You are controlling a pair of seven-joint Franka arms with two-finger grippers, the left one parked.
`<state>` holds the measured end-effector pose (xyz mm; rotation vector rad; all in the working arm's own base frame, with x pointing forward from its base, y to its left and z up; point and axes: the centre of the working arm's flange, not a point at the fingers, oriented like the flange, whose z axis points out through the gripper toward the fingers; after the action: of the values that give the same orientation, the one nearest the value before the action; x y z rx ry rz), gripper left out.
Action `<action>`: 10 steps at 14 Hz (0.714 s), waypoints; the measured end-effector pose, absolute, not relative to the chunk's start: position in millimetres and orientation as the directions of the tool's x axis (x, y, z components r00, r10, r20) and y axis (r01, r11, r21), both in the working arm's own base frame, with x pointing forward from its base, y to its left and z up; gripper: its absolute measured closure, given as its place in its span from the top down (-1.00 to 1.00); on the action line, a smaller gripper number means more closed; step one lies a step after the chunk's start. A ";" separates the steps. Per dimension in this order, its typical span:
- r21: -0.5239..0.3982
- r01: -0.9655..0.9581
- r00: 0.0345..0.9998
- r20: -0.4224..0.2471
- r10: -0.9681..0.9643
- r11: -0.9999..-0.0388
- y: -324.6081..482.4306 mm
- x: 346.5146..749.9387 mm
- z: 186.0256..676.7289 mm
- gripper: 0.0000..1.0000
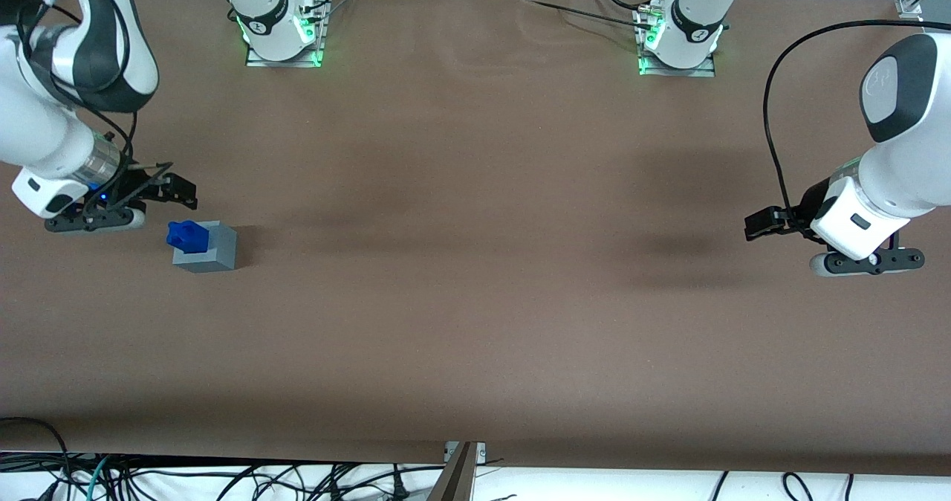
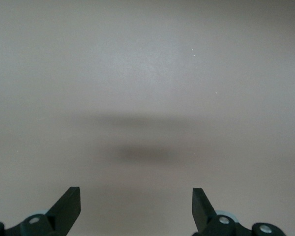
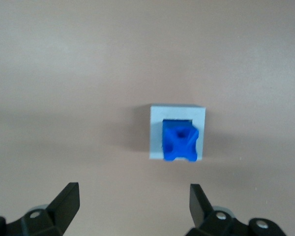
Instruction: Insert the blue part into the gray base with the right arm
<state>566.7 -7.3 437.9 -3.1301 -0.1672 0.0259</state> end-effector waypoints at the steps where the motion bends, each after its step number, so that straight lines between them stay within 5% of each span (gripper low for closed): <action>1: -0.009 0.102 0.994 -0.030 0.102 -0.995 -2.9 565.0 451.3 0.98; 10: -0.012 0.115 0.989 -0.097 0.115 -0.993 32.5 561.7 568.8 0.98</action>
<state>561.7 32.5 568.8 -3.1263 -0.1809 0.1537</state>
